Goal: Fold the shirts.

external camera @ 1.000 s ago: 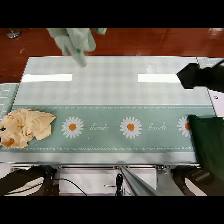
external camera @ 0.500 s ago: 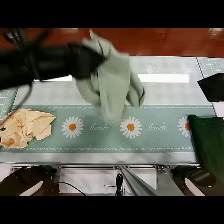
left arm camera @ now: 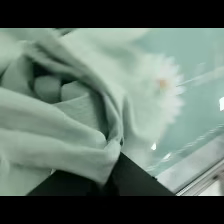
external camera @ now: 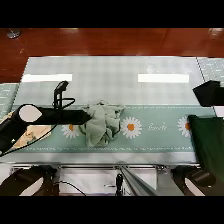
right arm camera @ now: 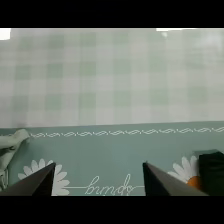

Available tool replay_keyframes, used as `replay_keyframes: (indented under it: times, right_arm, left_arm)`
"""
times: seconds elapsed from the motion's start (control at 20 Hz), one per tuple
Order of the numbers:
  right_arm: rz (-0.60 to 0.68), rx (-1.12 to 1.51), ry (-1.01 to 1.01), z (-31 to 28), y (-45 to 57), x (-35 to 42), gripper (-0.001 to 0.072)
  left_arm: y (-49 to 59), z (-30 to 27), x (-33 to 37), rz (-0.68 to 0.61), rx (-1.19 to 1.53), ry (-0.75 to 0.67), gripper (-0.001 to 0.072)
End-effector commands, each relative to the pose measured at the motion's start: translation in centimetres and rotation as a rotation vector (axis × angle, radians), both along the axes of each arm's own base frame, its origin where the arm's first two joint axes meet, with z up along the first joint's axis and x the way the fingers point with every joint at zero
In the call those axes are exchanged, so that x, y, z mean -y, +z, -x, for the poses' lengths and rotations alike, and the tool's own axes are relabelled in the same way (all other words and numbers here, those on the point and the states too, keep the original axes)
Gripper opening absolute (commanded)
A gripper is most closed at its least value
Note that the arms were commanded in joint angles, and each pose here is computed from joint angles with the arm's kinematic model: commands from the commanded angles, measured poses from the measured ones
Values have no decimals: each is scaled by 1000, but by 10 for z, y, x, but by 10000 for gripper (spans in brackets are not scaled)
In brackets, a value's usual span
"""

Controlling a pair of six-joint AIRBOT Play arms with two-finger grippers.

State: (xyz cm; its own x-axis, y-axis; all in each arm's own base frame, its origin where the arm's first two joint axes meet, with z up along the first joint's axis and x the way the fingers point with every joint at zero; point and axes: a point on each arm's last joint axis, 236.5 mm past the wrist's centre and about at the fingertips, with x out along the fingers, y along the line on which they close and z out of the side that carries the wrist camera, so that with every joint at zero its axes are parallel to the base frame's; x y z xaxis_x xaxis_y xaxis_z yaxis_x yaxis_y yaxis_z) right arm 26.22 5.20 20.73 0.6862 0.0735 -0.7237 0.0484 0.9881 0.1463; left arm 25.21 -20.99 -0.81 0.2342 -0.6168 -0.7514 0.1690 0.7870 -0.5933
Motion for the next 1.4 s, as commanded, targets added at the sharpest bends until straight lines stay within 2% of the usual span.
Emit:
replay_keyframes:
  times: [0.0,0.05,0.15,0.3,0.45,0.55,0.6,0.75,0.8,1.1,1.35]
  right_arm:
    - [-52,-56,-10,-8,-44,-14,631]
    - [-94,-63,-4,-14,-60,-24,631]
    - [-165,-91,20,-26,-86,-47,631]
    - [-177,-110,2,-60,-98,-47,631]
    - [-160,-139,-177,-80,-106,27,632]
    - [-196,-231,-297,-69,-137,67,632]
    - [-255,-263,-310,-67,-154,65,631]
    - [-407,-372,-230,-65,-203,23,631]
    - [-433,-412,-183,-65,-213,7,631]
    - [-619,-515,-38,-88,-247,-73,631]
    - [-660,-596,88,-87,-264,-135,631]
  left_arm:
    - [-42,26,-43,-42,-247,41,493]
    - [-41,25,-47,-39,-258,32,701]
    - [-17,13,-55,-22,-228,9,702]
    - [46,-21,-76,-1,-96,45,701]
    - [71,-17,-123,-101,-15,152,701]
    - [40,15,-129,-84,-125,256,701]
    - [21,34,-116,-29,-207,261,700]
    - [12,86,-33,341,-296,34,700]
    - [4,98,-22,365,-315,2,699]
    - [-50,116,8,210,-298,-98,699]
    - [-72,83,18,120,-212,-45,696]
